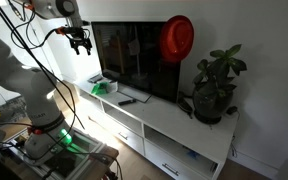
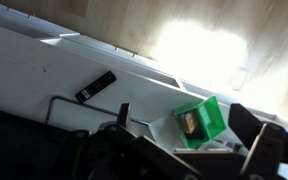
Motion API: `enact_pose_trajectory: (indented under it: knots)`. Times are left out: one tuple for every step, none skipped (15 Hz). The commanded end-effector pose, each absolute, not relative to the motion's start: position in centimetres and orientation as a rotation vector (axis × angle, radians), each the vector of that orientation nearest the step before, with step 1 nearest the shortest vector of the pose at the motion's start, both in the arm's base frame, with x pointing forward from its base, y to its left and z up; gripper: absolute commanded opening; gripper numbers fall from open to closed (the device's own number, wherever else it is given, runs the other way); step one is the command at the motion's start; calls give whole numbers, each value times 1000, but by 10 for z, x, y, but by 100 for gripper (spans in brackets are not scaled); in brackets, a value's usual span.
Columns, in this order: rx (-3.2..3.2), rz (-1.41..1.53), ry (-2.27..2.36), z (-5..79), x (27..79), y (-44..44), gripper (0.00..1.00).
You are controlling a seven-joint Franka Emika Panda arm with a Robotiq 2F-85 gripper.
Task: Pick up the red hat and put it on the tv stand
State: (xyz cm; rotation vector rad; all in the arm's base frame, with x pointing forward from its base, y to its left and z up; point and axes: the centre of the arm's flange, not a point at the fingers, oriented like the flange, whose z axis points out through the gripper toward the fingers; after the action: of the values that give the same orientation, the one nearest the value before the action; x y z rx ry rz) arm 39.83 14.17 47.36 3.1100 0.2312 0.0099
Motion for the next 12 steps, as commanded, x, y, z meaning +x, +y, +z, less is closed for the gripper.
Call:
enact_pose_trajectory:
  knots:
    - [3052, 149, -18, 490, 423, 64, 100]
    - [3023, 206, -70, 497, 430, 42, 100]
    - [2988, 245, -128, 502, 434, 22, 100]
    - [2942, 285, -169, 510, 439, 3, 100]
    - [2902, 317, -218, 517, 441, -13, 100]
    - [2853, 343, -256, 523, 443, -29, 100]
    - [2811, 372, -304, 529, 444, -44, 100]
    - [2769, 402, -352, 536, 443, -58, 100]
    - [2726, 433, -397, 541, 442, -69, 100]
    - [2805, 375, -312, 530, 442, -56, 100]
    - [2796, 382, -329, 533, 442, -63, 100]
    - [2798, 379, -328, 532, 442, -63, 100]
